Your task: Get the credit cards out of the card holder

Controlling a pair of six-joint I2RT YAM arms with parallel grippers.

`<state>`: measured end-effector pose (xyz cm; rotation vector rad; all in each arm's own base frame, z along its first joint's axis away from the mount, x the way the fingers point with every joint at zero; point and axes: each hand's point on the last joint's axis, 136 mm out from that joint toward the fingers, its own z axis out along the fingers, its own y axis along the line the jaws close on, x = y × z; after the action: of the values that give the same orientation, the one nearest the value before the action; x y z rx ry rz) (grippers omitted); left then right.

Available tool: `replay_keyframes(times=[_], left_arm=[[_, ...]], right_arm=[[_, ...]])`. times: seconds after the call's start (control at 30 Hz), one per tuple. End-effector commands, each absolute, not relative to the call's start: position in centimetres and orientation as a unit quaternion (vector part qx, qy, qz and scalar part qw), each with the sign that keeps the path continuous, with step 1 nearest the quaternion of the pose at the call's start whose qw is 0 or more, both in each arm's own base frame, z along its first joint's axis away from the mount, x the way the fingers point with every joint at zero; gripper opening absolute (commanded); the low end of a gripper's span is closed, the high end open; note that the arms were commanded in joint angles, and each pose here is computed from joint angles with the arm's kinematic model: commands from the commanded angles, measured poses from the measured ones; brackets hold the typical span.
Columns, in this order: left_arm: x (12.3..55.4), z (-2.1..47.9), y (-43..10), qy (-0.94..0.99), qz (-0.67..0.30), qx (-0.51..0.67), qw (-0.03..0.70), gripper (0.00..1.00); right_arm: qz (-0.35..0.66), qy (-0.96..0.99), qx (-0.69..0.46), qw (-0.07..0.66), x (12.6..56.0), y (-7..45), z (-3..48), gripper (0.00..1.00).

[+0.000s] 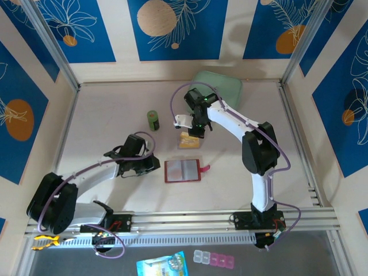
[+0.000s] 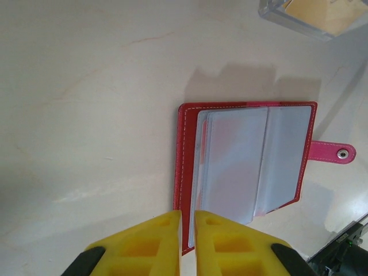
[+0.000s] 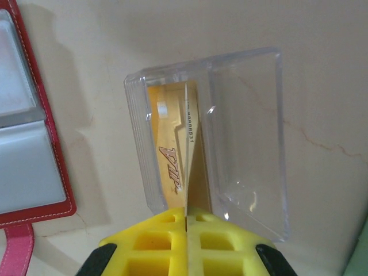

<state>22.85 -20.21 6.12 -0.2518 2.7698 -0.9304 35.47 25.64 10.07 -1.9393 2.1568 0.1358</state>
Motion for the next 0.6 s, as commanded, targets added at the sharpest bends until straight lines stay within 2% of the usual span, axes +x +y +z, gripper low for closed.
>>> replay_keyframes(times=[0.0,0.2,0.57], left_arm=[[22.3,5.9,-19.7,0.94,-0.315,-0.087,0.096,0.14],[22.5,5.9,-20.0,0.94,-0.318,-0.082,0.093,0.15],[23.1,5.7,-21.3,0.936,-0.335,-0.072,0.08,0.14]], right_arm=[[0.051,0.73,-0.674,0.105,35.1,25.7,9.9,0.01],[0.037,0.734,-0.669,0.108,35.4,25.3,10.1,0.17],[0.061,0.773,-0.61,0.164,34.7,25.5,13.6,0.17]])
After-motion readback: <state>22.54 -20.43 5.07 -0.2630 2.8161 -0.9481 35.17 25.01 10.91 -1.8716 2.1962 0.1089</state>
